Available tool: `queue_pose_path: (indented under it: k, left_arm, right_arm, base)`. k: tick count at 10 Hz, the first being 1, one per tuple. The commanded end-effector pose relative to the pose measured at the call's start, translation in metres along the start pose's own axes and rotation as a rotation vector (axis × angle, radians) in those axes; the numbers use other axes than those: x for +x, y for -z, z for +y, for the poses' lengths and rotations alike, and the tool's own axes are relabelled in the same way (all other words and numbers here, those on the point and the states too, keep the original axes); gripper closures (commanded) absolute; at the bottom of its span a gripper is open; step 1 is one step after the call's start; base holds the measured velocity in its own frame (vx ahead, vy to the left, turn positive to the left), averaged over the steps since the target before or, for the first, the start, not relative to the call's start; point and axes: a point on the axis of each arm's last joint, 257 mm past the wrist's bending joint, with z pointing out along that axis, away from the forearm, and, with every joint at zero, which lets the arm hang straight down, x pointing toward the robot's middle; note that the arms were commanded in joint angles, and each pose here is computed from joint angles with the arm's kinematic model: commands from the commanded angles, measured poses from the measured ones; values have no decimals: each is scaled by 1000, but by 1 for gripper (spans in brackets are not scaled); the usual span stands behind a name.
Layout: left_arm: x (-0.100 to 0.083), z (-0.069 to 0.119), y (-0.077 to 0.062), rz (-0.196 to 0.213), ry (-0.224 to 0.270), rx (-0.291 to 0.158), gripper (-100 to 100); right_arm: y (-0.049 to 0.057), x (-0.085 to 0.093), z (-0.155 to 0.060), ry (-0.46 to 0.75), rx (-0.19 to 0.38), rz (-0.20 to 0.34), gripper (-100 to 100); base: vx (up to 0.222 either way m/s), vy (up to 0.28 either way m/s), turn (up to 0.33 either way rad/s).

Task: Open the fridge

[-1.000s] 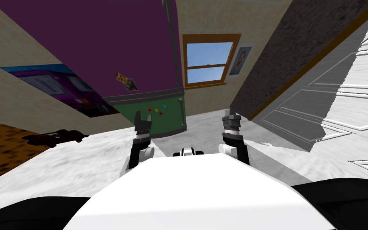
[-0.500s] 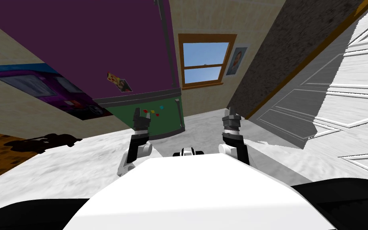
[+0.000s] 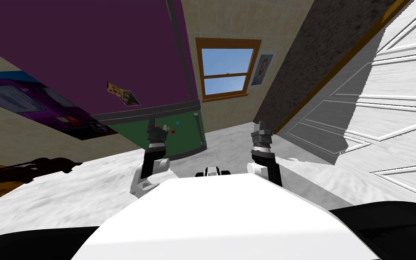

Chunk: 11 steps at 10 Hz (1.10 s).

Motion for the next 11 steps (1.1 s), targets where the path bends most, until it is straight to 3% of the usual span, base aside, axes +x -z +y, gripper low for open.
queue_pose_path:
  k: [1, 6, 11]
  left_arm:
    - [-11, -6, -11, -25, -2, -7, -100]
    - [-29, -9, -27, -73, -3, -34, -100]
    - [-58, -25, -47, -155, 7, -38, -100]
  right_arm:
    - [0, 0, 0, 0, 0, 0, 0]
    - [0, 0, 0, 0, 0, 0, 0]
    - [0, 0, 0, 0, 0, 0, 0]
  base:
    - [40, -58, -94]
    - [45, -53, -59]
    - [48, -60, -76]
